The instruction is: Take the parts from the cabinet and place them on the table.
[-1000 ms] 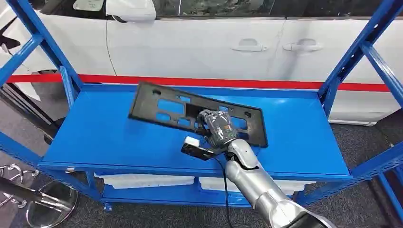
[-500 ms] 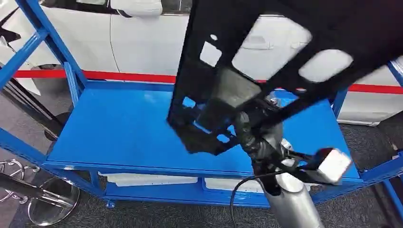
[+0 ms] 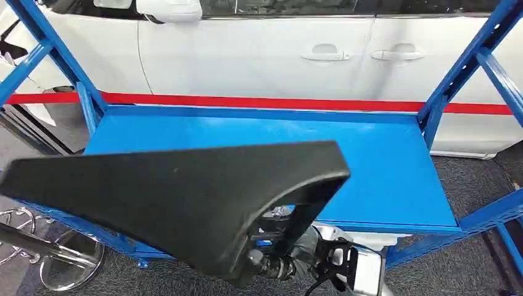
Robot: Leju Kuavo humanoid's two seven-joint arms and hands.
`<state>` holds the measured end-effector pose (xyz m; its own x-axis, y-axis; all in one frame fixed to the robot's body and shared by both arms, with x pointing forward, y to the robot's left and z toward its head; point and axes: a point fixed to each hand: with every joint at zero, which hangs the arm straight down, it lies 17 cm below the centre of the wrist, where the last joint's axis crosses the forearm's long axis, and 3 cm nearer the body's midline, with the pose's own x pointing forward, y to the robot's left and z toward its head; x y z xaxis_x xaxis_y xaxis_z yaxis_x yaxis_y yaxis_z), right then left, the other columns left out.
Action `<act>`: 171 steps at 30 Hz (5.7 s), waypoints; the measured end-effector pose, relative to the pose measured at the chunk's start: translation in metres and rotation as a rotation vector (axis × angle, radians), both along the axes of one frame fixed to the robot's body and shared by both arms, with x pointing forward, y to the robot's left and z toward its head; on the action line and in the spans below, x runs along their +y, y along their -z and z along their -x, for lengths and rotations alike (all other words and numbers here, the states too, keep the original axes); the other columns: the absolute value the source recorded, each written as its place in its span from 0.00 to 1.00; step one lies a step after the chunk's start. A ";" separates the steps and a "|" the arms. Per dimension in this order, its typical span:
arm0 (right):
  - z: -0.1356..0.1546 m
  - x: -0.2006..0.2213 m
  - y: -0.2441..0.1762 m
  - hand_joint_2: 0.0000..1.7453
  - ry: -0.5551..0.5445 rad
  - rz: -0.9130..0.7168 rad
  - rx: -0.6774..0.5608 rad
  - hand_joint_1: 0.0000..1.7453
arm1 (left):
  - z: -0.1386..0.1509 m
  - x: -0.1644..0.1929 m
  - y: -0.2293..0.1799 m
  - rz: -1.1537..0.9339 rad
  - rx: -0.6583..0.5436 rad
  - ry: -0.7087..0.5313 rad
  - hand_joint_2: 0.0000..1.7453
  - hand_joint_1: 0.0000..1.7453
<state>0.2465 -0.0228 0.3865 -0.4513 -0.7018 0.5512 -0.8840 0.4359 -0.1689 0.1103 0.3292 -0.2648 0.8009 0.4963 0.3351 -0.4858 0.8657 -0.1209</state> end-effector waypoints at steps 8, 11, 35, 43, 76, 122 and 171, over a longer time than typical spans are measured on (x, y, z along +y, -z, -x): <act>-0.002 0.005 -0.006 1.00 0.030 -0.023 -0.007 1.00 | -0.001 0.001 -0.001 0.009 -0.004 -0.029 1.00 0.00; -0.002 0.003 -0.001 1.00 0.043 -0.027 -0.002 1.00 | -0.002 0.001 -0.001 0.009 -0.011 -0.027 1.00 0.00; 0.011 -0.044 0.021 1.00 0.084 -0.043 -0.009 1.00 | 0.013 -0.001 0.002 -0.019 0.010 -0.001 1.00 0.00; 0.008 -0.044 0.027 1.00 0.129 0.003 -0.037 1.00 | 0.018 -0.003 0.004 -0.021 0.026 -0.005 1.00 0.00; 0.021 -0.051 0.041 1.00 0.306 0.111 -0.129 1.00 | 0.015 -0.019 0.003 0.004 0.028 0.149 1.00 0.00; 0.012 -0.065 0.035 1.00 0.250 0.134 -0.163 1.00 | 0.058 0.012 0.016 -0.072 0.282 0.115 1.00 0.00; 0.010 -0.075 0.046 1.00 0.387 0.201 -0.252 1.00 | 0.035 0.064 0.006 -0.192 0.143 0.032 1.00 0.00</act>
